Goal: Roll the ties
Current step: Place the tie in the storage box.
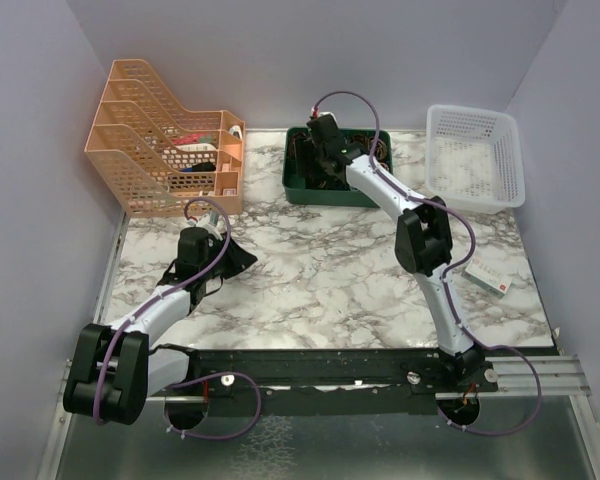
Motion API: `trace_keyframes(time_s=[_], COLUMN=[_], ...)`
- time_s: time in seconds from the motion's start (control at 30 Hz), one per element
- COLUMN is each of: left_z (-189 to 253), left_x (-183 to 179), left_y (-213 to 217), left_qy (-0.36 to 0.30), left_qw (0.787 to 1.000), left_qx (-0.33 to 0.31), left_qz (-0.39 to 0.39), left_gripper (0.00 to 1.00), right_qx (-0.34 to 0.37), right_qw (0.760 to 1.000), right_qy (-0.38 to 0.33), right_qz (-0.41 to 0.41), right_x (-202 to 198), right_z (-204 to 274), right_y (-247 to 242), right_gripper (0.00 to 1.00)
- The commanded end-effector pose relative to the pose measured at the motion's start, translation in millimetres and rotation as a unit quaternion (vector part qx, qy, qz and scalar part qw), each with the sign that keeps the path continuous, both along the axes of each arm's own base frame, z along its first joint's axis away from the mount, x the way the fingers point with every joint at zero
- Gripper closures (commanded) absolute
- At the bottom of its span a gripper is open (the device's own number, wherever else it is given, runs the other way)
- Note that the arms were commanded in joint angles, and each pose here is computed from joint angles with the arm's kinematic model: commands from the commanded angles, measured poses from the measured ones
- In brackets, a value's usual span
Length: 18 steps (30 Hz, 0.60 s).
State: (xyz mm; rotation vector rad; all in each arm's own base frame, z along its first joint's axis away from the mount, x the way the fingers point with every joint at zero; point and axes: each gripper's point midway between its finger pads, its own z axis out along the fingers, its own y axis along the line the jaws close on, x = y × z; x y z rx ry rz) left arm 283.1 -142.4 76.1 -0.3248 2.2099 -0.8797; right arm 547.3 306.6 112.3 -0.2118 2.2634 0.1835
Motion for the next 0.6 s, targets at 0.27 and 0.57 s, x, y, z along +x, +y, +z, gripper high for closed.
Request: trace_keyframes(time_s=[0.27,0.57], left_z=[6,38], left_x=[-1,4], left_y=[-3,13], left_qy=[-0.008,-0.059], left_qw=[1.0,0.998], left_qx=[-0.01,0.028], left_qz=[-0.012,0.016], left_gripper=[0.77,0.25], right_qx=[0.01,0.042], right_qw=[0.998,0.991], right_qy=[-0.056,-0.131], right_qz=[0.005,0.009], right_x=[-6,-51], right_z=[91,165], right_y=[-10,-40], right_gripper=[0.0,0.0])
